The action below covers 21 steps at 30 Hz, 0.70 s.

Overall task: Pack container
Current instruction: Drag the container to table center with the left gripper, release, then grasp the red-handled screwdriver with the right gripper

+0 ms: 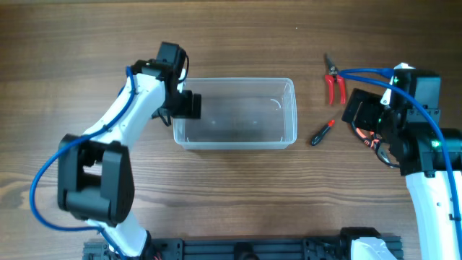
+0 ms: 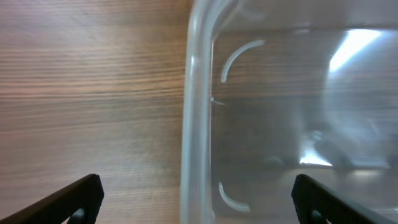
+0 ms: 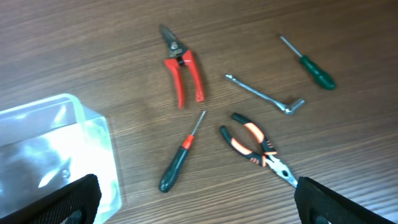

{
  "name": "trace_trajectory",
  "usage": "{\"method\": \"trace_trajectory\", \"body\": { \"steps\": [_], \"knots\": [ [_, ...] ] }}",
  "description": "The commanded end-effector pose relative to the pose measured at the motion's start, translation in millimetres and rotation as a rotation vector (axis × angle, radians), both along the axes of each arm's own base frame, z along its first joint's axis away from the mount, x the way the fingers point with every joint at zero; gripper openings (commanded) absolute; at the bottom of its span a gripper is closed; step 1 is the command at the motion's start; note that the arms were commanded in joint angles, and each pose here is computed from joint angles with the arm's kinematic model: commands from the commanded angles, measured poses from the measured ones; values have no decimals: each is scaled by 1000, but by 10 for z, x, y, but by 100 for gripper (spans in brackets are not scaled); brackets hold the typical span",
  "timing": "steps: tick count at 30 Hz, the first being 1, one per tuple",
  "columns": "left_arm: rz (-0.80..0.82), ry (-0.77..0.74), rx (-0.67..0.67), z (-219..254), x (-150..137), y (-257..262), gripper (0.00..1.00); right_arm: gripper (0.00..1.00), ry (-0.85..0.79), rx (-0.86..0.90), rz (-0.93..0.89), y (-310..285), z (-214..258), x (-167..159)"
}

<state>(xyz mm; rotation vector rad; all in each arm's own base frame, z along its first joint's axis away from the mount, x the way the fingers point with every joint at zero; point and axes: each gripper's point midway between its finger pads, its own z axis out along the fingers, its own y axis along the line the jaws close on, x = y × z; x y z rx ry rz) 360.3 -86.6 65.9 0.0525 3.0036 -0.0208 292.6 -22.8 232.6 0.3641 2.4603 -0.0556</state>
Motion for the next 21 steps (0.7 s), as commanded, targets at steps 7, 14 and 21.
{"method": "trace_trajectory", "body": {
  "steps": [7,14,21],
  "knots": [
    [287,-414,26,1784,-85,669,100,100,146,64,27,110,-206,26],
    [524,-373,18,1808,-323,1331,100,100,272,149,87,283,-328,714],
    [547,-358,25,1774,-341,1409,100,100,500,462,-300,522,-1051,677]
  ]
}}
